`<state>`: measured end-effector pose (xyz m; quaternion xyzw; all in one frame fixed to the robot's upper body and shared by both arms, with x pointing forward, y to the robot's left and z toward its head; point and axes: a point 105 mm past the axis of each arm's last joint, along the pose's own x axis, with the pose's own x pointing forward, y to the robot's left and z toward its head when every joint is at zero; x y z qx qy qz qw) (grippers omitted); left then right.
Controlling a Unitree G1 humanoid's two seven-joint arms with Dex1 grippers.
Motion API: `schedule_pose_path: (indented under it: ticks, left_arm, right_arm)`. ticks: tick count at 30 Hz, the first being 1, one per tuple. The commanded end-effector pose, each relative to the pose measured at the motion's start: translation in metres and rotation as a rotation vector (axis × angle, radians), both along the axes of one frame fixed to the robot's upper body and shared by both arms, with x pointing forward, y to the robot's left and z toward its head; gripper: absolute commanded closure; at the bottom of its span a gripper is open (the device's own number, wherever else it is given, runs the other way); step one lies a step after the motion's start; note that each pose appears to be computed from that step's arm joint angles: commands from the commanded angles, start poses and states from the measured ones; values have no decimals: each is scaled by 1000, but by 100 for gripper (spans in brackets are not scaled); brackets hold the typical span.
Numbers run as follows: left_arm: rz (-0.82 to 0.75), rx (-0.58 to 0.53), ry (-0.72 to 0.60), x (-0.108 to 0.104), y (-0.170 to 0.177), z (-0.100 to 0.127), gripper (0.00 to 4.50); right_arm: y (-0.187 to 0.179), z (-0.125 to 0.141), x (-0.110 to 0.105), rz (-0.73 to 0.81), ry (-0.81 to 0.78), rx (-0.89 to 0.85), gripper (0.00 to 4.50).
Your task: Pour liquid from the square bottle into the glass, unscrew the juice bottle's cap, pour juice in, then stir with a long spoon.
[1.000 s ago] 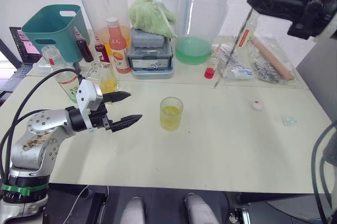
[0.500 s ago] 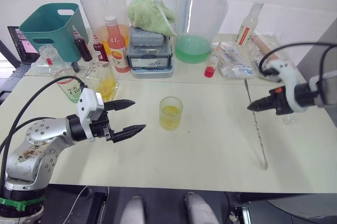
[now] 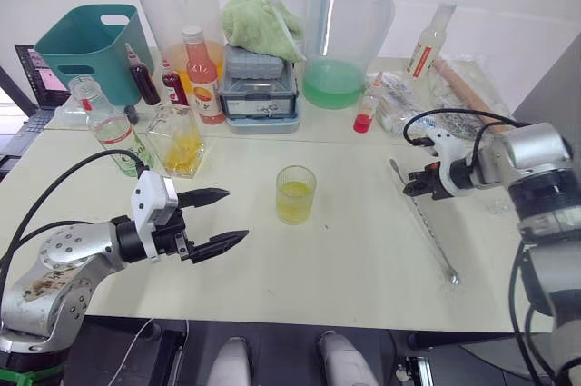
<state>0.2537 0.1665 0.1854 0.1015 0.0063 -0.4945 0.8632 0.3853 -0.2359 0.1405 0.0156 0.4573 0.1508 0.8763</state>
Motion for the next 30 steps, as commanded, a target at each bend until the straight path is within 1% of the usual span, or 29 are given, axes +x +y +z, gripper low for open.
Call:
schedule_pose_path:
  ticks: [1, 2, 6, 9, 11, 12, 14, 15, 17, 20, 22, 25, 27, 30]
  left_arm:
    - [22, 49, -49, 1, 1, 7, 0]
    - [19, 49, -48, 1, 0, 6, 0]
    - [23, 61, -60, 1, 1, 7, 0]
    - [50, 70, -76, 5, 8, 10, 0]
    - [89, 87, -89, 7, 18, 10, 0]
    - [103, 93, -93, 7, 21, 10, 0]
    - [186, 103, -125, 19, 34, 11, 0]
    - [230, 114, -140, 25, 42, 11, 0]
    - [285, 136, -143, 31, 56, 7, 0]
    - [302, 157, -138, 32, 67, 3, 0]
    - [306, 166, -136, 32, 72, 2, 0]
    - [360, 202, -118, 33, 96, -4, 0]
    - [385, 225, -114, 33, 108, -8, 0]
    - [466, 226, -97, 34, 132, -16, 0]
  right_arm:
    - [-8, 11, 6, -44, -36, 19, 353]
    - [-9, 10, 6, -52, -34, 20, 324]
    - [-9, 13, 8, -56, -44, 30, 184]
    - [-5, 28, 5, -24, -74, 70, 85]
    - [-4, 45, 1, 43, -145, 86, 12]
    - [-4, 51, -1, 74, -180, 88, 5]
    - [0, 73, 1, 163, -349, 87, 5]
    - [4, 88, -3, 243, -468, 94, 5]
    - [1, 109, -16, 311, -643, 88, 5]
    - [2, 124, -32, 385, -824, 146, 5]
    - [3, 127, -40, 425, -877, 147, 5]
    - [-17, 109, -54, 383, -855, 112, 5]
    - [-24, 99, -62, 366, -838, 105, 5]
    - [-40, 80, -75, 290, -799, 128, 5]
